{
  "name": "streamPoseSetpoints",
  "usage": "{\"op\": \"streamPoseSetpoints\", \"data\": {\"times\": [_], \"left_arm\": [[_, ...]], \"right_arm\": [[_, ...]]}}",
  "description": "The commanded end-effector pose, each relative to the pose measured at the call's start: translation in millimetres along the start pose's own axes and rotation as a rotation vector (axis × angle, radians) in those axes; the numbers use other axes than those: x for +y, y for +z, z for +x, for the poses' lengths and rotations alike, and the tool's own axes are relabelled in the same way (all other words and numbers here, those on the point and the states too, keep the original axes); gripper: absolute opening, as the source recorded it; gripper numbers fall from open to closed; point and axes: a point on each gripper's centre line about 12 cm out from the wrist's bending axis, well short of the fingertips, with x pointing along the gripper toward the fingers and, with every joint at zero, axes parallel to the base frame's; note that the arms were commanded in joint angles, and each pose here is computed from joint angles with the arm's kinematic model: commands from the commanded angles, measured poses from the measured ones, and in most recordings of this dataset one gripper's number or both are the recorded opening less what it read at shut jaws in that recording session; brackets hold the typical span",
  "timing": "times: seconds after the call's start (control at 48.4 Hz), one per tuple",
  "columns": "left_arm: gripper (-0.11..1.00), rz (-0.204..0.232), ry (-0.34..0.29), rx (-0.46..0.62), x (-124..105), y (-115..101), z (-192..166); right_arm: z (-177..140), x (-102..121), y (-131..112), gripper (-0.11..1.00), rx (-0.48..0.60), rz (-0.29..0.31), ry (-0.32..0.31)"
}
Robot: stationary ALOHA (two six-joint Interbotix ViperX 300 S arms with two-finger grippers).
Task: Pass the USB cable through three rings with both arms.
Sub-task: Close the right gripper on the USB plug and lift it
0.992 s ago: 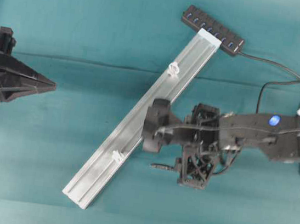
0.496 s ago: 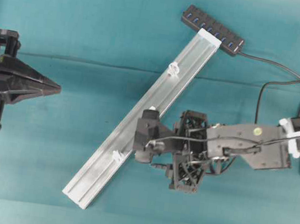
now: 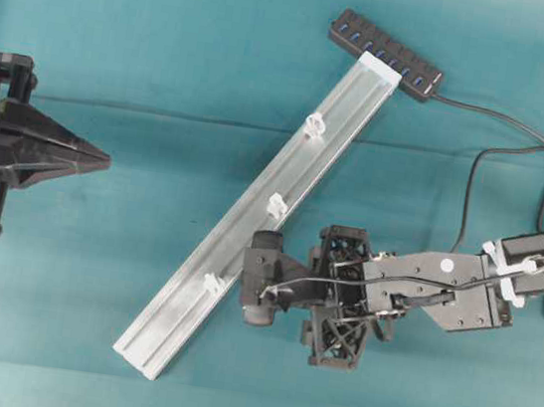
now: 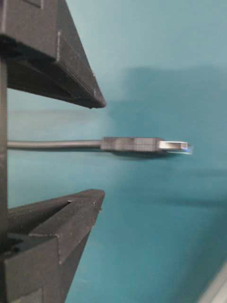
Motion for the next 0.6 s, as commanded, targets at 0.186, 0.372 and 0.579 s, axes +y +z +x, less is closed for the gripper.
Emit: {"op": "streamPoseSetpoints", "data": {"times": [0.186,0.372,0.579], "left_arm": [[-0.02,0.001,-0.001,-0.018,0,7,2],[-0.02,0.001,0.000,-0.018,0,7,2],[-0.02,0.001,-0.001,-0.018,0,7,2]], "right_arm": [[12,0,-5,0.71,0.013,-0.008,-0.003],[16,1,-6,0.71,0.024,-0.013,-0.004],[20,5,-8,0.70,0.038,-0.023,-0.002]]}}
